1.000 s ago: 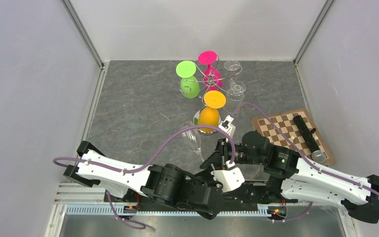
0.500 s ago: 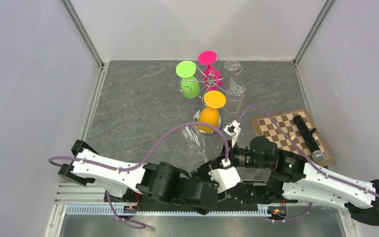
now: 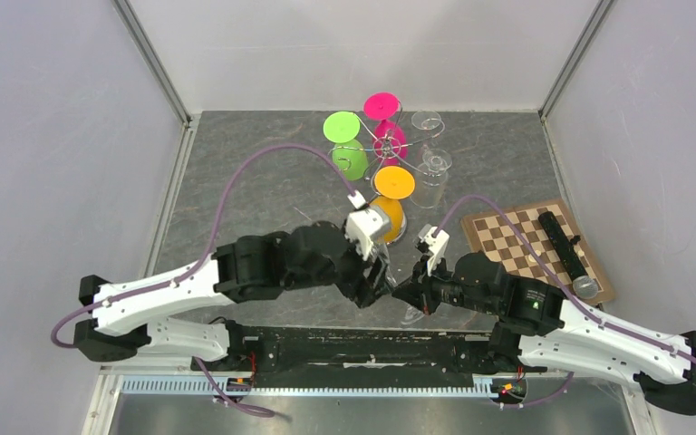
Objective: Take the wine glass off the wine glass rack
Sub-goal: Place the wine glass at the center of the board.
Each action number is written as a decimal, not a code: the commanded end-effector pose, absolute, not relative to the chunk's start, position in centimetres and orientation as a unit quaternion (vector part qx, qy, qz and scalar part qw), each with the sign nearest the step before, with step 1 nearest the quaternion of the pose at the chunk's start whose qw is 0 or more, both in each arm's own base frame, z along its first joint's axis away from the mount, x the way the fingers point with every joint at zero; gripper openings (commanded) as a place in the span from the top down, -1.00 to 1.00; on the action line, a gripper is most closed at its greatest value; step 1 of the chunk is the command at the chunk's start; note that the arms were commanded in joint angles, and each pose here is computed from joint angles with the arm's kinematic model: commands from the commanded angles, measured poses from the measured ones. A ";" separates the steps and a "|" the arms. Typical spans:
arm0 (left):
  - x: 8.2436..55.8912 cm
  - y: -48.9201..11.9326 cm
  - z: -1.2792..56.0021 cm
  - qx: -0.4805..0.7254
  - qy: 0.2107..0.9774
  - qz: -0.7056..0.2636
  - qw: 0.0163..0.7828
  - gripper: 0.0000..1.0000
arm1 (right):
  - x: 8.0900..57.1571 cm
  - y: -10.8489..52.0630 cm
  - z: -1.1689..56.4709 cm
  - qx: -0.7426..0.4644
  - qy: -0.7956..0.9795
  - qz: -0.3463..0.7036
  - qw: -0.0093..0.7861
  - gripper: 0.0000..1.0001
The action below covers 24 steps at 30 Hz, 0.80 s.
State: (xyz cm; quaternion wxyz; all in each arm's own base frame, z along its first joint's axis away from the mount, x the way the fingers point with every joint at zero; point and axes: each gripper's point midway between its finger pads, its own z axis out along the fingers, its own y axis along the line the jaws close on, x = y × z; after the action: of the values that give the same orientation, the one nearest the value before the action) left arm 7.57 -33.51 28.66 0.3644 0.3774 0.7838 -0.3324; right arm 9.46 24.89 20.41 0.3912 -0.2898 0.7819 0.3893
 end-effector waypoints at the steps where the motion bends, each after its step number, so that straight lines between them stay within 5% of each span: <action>1: 9.4 -32.3 31.8 0.319 0.778 -0.404 0.361 -0.45 | 11.8 24.7 22.1 -0.319 0.752 0.343 0.464 1.00; 24: 19.4 -22.8 28.4 0.023 0.858 -0.416 0.301 -0.35 | 13.4 24.0 22.5 -0.442 0.692 0.249 0.514 1.00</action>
State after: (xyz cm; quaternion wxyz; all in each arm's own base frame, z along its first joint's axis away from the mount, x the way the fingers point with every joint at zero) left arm 20.02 -22.57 27.14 0.3256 0.0485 0.8756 -0.3536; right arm 12.52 23.22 17.84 0.4513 -0.4353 0.7411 0.2402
